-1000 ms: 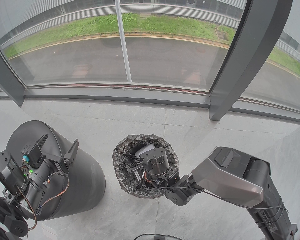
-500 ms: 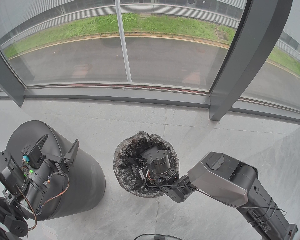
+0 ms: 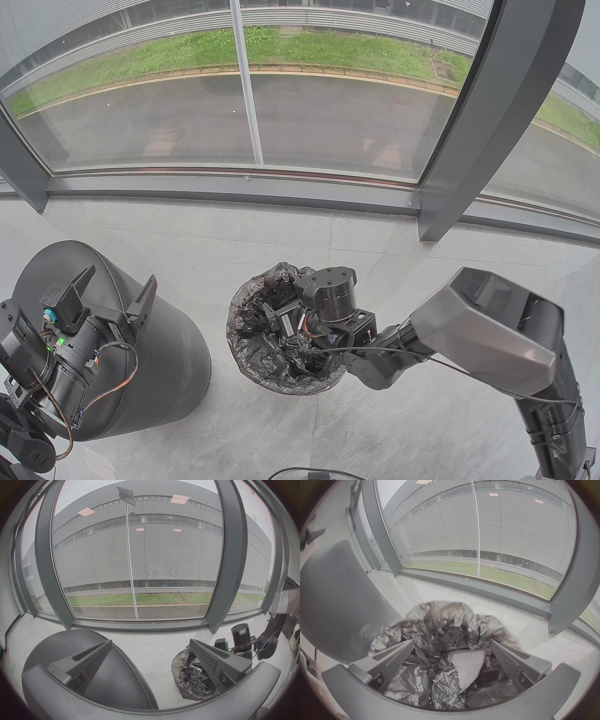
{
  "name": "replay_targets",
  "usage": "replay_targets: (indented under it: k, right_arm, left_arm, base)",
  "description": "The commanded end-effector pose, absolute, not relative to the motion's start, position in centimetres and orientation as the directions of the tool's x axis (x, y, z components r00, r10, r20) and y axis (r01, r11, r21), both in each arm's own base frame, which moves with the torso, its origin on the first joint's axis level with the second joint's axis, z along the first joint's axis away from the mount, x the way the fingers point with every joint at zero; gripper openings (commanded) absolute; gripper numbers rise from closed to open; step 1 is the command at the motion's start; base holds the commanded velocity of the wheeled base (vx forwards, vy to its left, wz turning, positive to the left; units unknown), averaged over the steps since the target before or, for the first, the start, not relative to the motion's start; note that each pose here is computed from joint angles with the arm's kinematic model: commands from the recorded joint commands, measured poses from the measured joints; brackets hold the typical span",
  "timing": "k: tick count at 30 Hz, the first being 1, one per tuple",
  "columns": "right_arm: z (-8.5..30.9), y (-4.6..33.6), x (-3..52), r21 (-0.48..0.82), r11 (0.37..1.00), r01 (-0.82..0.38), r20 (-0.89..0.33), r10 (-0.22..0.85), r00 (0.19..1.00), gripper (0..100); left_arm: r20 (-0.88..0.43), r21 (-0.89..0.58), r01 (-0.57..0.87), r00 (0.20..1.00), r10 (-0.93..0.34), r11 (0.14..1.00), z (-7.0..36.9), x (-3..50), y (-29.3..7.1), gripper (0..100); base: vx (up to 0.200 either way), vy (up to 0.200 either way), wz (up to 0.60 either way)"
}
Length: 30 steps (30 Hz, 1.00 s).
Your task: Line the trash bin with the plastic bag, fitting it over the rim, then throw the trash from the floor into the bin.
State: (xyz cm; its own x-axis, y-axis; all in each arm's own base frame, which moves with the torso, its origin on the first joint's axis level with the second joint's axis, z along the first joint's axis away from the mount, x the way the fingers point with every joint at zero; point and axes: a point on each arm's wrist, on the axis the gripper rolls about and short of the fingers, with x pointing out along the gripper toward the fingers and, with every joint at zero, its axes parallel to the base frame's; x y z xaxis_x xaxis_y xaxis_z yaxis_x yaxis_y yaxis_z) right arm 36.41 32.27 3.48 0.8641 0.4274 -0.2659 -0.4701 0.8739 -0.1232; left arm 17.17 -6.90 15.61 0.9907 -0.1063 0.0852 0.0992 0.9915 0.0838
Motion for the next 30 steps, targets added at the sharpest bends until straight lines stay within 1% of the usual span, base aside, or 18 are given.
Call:
replay_targets:
  k: [1,4,10,12,13,15,16,17,20,24,25,26,28,29,30]
  right_arm:
    - [11.7,28.8,32.5,-0.102,0.874,-0.474,-0.196,0.45,0.871,100]
    - [13.4,27.1,30.9,-0.102,0.874,-0.475,-0.192,0.452,0.871,100]
    - [14.5,24.2,29.2,-0.102,0.887,-0.45,-0.198,0.425,0.883,100]
    - [15.2,22.1,28.6,-0.098,0.905,-0.415,-0.19,0.392,0.9,100]
    - [15.4,21.7,28.6,-0.096,0.908,-0.407,-0.184,0.386,0.904,100]
    - [16.4,19.4,28.1,-0.095,0.928,-0.361,-0.156,0.344,0.926,100]
    - [16.6,19.2,28.1,-0.093,0.93,-0.356,-0.15,0.34,0.928,100]
    - [17.9,16.9,27.5,-0.083,0.948,-0.307,-0.109,0.297,0.949,100]
    - [20.7,12.1,25.8,-0.067,0.977,-0.202,-0.015,0.201,0.979,100]
    - [23.7,5.7,22.2,-0.035,0.998,-0.043,0.103,0.046,0.994,100]
    - [24.0,3.9,21.2,-0.033,0.999,0.006,0.121,-0.002,0.993,100]
    - [24.0,3.4,20.9,-0.034,0.999,0.021,0.126,-0.017,0.992,100]
    - [23.9,-0.1,17.3,-0.036,0.988,0.149,0.164,-0.141,0.976,100]
    - [23.9,-0.3,16.8,-0.036,0.986,0.161,0.169,-0.153,0.974,100]
    - [23.2,-1.3,14.4,-0.037,0.978,0.207,0.186,-0.197,0.963,100]
  left_arm:
    - [0.106,0.08,0.08,0.99,-0.088,0.994,16.1,17.6,-6.8,100]
    - [0.115,0.069,0.029,0.993,-0.037,0.997,16.4,18.4,-6.5,100]
    - [0.124,0.06,0.013,0.992,-0.02,0.998,16.6,18.6,-6.5,100]
    - [0.13,0.06,-0.022,0.991,0.014,0.998,16.9,18.6,-6.4,100]
    - [0.131,0.061,-0.03,0.991,0.022,0.998,16.9,18.7,-6.4,100]
    - [0.12,0.068,-0.094,0.989,0.086,0.993,17.1,19.1,-6.1,100]
    - [0.119,0.068,-0.099,0.989,0.09,0.993,17.1,19.1,-6.1,100]
    - [0.118,0.067,-0.146,0.984,0.137,0.987,17.4,19.4,-5.4,100]
    - [0.156,0.046,-0.19,0.971,0.181,0.981,18.5,19.2,-4.5,100]
    - [0.213,0.012,-0.277,0.939,0.269,0.961,19.9,18.8,-2.6,100]
    - [0.226,0.005,-0.3,0.93,0.291,0.954,20.2,18.4,-2.1,100]
    - [0.23,0.003,-0.304,0.927,0.295,0.953,20.2,18.3,-2.0,100]
    - [0.249,-0.004,-0.335,0.912,0.325,0.942,20.6,17.3,-1.2,100]
    - [0.249,-0.004,-0.339,0.911,0.33,0.941,20.6,17.2,-1.1,100]
    - [0.249,-0.002,-0.34,0.911,0.329,0.941,20.6,16.3,-0.9,100]
  base:
    - [0.0,0.0,0.0]
    - [0.0,0.0,0.0]
    - [0.0,0.0,0.0]
    - [0.0,0.0,0.0]
    - [0.0,0.0,0.0]
    - [0.0,0.0,0.0]
    - [0.0,0.0,0.0]
    - [0.0,0.0,0.0]
    - [0.0,0.0,0.0]
    - [0.0,0.0,0.0]
    - [0.0,0.0,0.0]
    - [0.0,0.0,0.0]
    - [0.0,0.0,0.0]
    - [0.0,0.0,0.0]
    - [0.0,0.0,0.0]
